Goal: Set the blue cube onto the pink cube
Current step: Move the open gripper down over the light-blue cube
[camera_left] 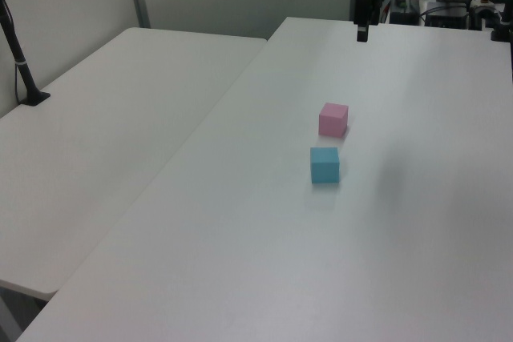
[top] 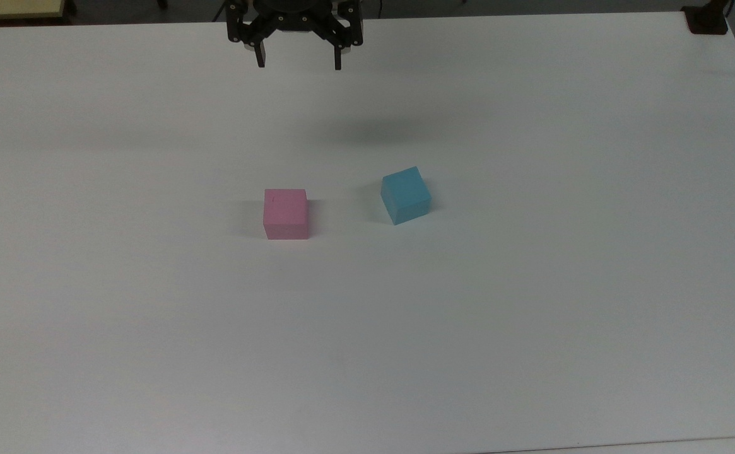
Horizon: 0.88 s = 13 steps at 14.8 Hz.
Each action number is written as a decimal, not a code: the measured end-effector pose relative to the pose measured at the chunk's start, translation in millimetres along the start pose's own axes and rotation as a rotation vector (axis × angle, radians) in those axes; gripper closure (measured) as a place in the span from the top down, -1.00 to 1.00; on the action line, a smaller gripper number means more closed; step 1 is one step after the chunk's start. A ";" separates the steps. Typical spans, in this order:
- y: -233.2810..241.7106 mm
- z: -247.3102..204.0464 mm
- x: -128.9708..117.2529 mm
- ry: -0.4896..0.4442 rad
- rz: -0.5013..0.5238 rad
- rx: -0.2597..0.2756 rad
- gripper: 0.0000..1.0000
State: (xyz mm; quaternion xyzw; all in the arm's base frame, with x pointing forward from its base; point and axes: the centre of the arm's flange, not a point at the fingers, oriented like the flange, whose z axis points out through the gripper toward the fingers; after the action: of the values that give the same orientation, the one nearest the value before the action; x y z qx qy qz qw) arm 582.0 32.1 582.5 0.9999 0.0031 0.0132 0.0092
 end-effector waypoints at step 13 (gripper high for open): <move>-37.9 45.6 9.7 -0.058 -0.070 -0.004 1.00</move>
State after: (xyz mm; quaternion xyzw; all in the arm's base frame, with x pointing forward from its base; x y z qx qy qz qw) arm 592.7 69.2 536.5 0.9991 0.0379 -0.0164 0.0118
